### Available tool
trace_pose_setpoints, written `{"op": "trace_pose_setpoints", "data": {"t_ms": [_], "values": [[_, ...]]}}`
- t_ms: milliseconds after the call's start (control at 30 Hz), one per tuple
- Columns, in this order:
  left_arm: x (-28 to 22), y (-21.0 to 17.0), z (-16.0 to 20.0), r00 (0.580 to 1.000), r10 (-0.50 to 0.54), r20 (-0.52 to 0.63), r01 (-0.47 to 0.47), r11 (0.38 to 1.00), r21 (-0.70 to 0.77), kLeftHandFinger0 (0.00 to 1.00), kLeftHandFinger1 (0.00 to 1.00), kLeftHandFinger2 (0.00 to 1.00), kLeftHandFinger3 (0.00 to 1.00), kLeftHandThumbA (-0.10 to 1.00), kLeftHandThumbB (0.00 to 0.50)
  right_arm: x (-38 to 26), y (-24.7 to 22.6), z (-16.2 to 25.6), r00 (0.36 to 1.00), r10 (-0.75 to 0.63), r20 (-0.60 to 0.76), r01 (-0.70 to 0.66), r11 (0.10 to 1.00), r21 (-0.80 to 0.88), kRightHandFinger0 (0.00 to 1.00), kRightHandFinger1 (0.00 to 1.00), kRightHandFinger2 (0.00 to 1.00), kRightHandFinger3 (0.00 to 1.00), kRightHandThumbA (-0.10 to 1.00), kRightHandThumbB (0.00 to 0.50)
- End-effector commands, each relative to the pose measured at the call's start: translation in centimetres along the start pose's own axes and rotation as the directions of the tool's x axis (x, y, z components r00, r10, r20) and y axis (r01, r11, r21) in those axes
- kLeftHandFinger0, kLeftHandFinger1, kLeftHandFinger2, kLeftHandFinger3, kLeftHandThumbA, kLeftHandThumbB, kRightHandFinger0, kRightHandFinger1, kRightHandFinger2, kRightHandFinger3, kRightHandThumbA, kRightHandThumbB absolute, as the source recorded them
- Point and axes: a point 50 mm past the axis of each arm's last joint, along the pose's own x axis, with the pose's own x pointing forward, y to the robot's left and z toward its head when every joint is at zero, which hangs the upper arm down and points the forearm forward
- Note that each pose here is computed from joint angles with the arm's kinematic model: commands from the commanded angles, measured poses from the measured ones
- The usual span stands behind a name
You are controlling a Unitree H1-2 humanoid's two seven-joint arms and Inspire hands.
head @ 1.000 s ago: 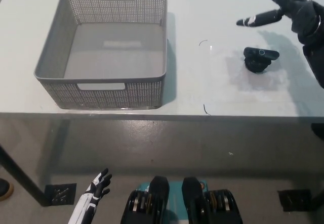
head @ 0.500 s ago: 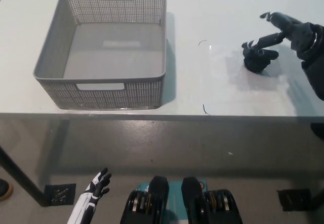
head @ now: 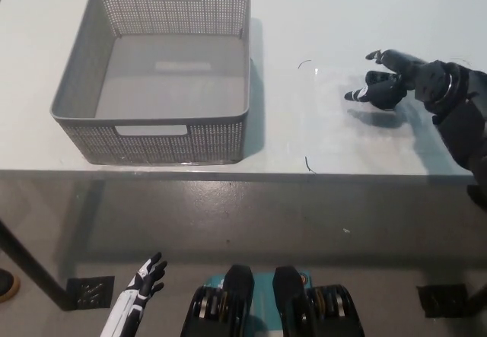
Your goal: Use the right hand to pick up a webcam and put it into a container on the left side
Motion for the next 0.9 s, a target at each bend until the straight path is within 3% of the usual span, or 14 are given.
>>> {"op": "trace_pose_setpoints", "data": {"t_ms": [0,233,367,700,767,800,833,867], "values": [[0.5,0.6,0.8,0.998,0.002,0.058,-0.003,1.000,0.015,1.00,1.00,1.00,1.00,1.00,0.131,-0.1,-1.6,1.6,0.997,-0.071,0.044,0.072,0.997,-0.020,1.00,1.00,1.00,1.00,0.81,0.500],[0.6,0.8,1.1,0.998,0.008,0.061,-0.009,1.000,0.008,1.00,1.00,1.00,1.00,1.00,0.149,0.4,0.5,0.2,0.999,-0.041,-0.008,0.041,0.998,-0.042,1.00,1.00,1.00,1.00,0.73,0.497],[0.9,0.8,1.1,0.998,0.017,0.064,-0.018,1.000,0.002,1.00,1.00,1.00,1.00,1.00,0.162,0.5,1.3,-0.6,0.998,-0.030,-0.048,0.027,0.998,-0.056,1.00,1.00,1.00,1.00,0.77,0.500],[1.2,1.1,1.5,0.996,0.018,0.087,-0.018,1.000,0.003,1.00,1.00,1.00,1.00,1.00,0.134,0.5,2.0,-2.3,0.995,-0.020,-0.094,0.013,0.997,-0.074,1.00,1.00,1.00,1.00,0.74,0.500],[1.2,1.2,1.4,0.996,0.016,0.089,-0.016,1.000,0.004,1.00,1.00,1.00,1.00,1.00,0.132,0.5,2.2,-2.6,0.995,-0.020,-0.096,0.016,0.999,-0.041,1.00,1.00,1.00,1.00,0.65,0.483],[1.3,1.2,1.4,0.995,0.018,0.094,-0.019,1.000,0.005,1.00,1.00,1.00,1.00,1.00,0.119,0.5,2.2,-2.8,0.995,-0.046,-0.084,0.044,0.999,-0.027,1.00,1.00,1.00,1.00,0.56,0.422],[1.4,1.2,1.5,0.995,0.018,0.094,-0.018,1.000,0.004,1.00,1.00,1.00,1.00,1.00,0.119,0.5,2.2,-2.8,0.995,-0.067,-0.068,0.065,0.998,-0.027,0.90,1.00,1.00,1.00,0.44,0.370],[1.4,1.3,1.5,0.995,0.018,0.094,-0.018,1.000,0.001,1.00,1.00,1.00,1.00,1.00,0.121,0.4,2.2,-3.0,0.991,-0.127,-0.033,0.126,0.992,-0.019,0.72,0.84,0.90,0.93,0.28,0.326]]}}
